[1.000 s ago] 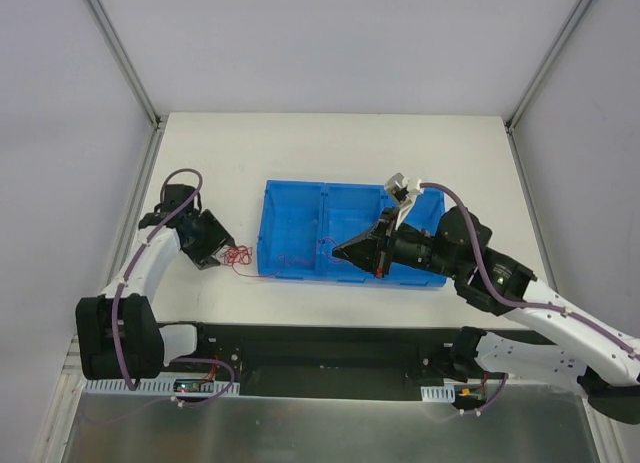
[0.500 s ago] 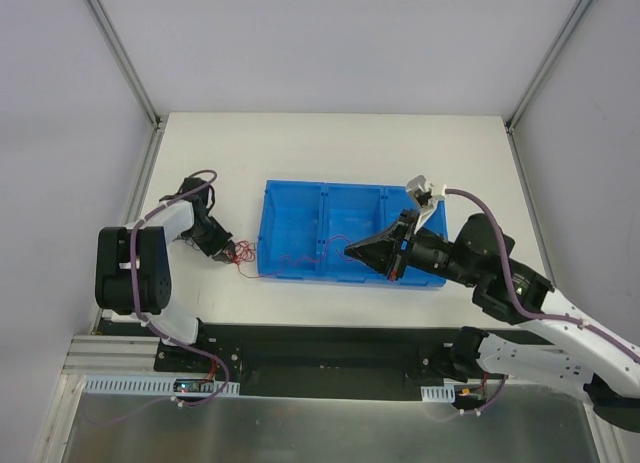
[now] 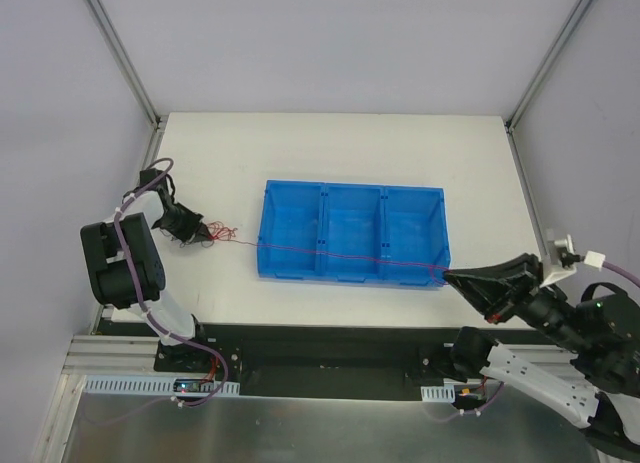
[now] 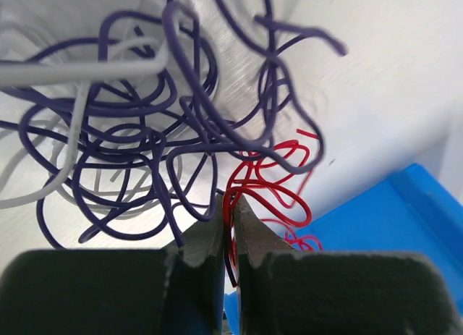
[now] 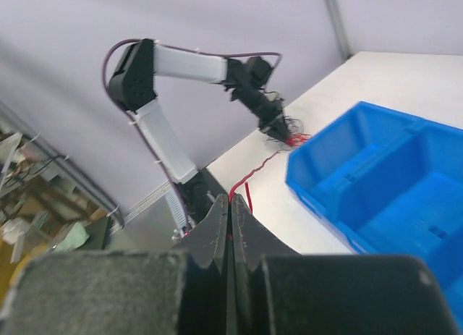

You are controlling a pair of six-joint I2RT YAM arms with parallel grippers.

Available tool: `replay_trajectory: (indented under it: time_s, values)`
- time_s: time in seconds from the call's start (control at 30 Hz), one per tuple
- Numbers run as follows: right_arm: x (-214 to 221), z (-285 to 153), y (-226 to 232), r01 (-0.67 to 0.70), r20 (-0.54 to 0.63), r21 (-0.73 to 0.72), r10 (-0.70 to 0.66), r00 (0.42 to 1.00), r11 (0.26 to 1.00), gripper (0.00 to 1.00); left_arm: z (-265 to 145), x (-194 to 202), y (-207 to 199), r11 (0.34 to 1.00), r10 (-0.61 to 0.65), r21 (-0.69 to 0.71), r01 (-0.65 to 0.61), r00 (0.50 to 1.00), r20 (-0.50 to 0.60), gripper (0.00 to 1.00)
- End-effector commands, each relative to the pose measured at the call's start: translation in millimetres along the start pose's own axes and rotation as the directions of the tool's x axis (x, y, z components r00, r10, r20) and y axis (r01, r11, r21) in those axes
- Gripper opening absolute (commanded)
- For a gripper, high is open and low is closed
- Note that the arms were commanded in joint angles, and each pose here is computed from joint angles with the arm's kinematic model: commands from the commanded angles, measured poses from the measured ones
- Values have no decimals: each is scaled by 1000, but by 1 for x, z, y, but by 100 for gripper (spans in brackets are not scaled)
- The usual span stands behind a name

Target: Untangle the cables

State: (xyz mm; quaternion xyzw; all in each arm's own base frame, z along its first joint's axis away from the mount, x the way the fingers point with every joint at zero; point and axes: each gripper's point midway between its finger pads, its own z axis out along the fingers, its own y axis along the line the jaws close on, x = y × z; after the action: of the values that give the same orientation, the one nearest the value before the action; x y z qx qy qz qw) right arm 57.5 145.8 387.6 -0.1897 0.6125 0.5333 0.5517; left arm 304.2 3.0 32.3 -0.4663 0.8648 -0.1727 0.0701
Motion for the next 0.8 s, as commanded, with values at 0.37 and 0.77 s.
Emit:
replay_trajectory:
  time_s: [0.37, 0.77]
  values:
    - [-25, -82, -67, 17, 170, 365, -85, 982, 931, 1, -14, -26, -17, 995, 15, 95, -16, 1000, 11, 24]
    - [-12, -42, -61, 33, 102, 316, -69, 992, 948, 1, -31, -18, -32, 965, 105, 233, -117, 992, 62, 8]
